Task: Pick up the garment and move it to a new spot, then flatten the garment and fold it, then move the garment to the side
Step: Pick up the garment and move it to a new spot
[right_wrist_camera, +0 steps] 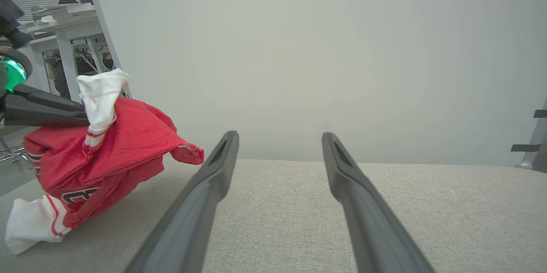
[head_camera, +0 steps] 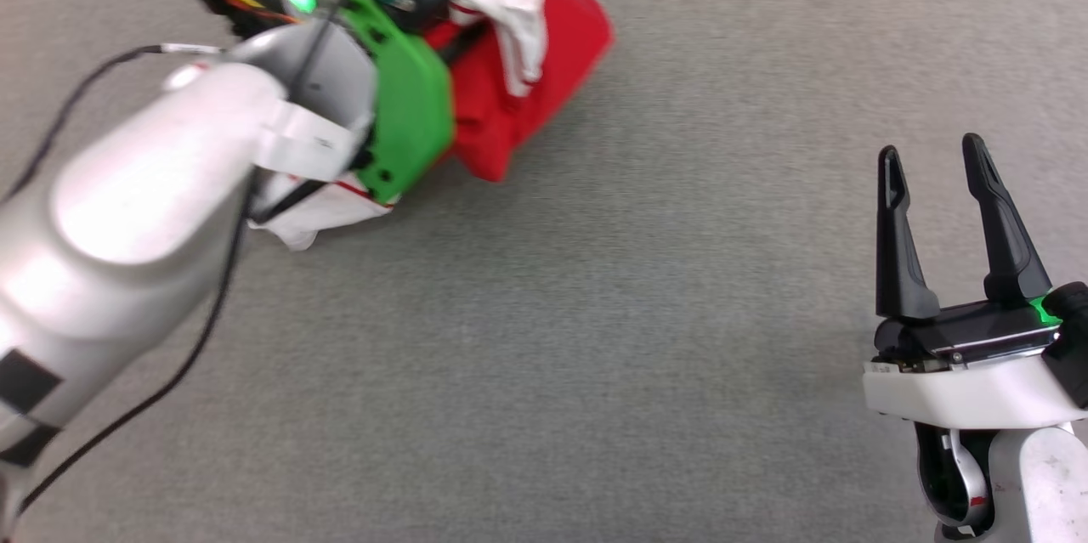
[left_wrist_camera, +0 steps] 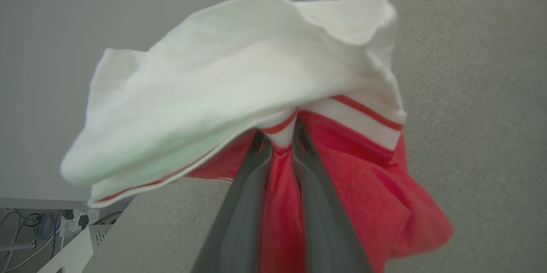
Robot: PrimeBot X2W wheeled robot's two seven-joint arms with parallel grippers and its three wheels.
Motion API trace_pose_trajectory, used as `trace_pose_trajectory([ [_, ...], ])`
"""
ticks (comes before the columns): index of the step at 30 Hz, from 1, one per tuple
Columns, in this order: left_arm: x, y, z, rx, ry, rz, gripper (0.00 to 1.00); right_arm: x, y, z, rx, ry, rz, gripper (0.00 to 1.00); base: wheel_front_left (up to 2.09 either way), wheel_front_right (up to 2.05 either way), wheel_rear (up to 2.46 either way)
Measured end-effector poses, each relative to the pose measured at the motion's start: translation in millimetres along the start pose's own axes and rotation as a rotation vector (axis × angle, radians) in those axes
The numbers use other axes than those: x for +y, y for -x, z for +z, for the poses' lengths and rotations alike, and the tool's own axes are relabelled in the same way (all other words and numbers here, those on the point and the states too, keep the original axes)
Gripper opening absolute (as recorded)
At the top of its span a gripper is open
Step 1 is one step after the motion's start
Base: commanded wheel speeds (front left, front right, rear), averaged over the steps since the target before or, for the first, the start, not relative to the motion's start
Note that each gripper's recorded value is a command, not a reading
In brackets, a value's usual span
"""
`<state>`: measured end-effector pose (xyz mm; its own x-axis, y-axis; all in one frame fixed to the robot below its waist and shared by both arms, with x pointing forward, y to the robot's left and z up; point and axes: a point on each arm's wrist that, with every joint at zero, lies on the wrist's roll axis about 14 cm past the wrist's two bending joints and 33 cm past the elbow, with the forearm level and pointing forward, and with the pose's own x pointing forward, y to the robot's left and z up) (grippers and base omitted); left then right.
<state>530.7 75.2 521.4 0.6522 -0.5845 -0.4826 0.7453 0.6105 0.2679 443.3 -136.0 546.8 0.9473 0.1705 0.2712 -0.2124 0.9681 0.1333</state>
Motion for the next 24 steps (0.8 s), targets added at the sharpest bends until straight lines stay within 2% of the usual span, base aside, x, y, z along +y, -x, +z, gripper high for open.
trace_pose_trajectory([
  [11,-134,-75,62,-0.138,-0.118,-0.345,0.00,-46,25,14,0.002,0.035,-0.143,1.00,0.00,0.00,0.00],
  [14,-182,-84,48,-0.088,-0.131,-0.444,0.00,-55,29,13,0.009,0.038,-0.171,1.00,0.00,0.00,0.00],
  [15,-231,-85,22,-0.022,-0.118,-0.549,0.00,-63,31,8,0.024,0.040,-0.192,1.00,0.00,0.00,0.00],
  [19,-272,-86,-14,0.058,-0.097,-0.647,0.00,-73,31,-1,0.047,0.049,-0.216,1.00,0.00,0.00,0.00],
  [22,-276,-90,-15,0.037,-0.093,-0.655,0.00,-77,33,-5,0.060,0.057,-0.229,1.00,0.00,0.00,0.00],
  [23,-274,-92,-14,0.013,-0.084,-0.649,0.16,-79,33,-5,0.061,0.059,-0.232,1.00,0.00,0.00,0.00],
  [24,-272,-94,-12,-0.011,-0.075,-0.640,0.84,-79,33,-5,0.060,0.061,-0.234,1.00,0.00,0.00,0.00],
])
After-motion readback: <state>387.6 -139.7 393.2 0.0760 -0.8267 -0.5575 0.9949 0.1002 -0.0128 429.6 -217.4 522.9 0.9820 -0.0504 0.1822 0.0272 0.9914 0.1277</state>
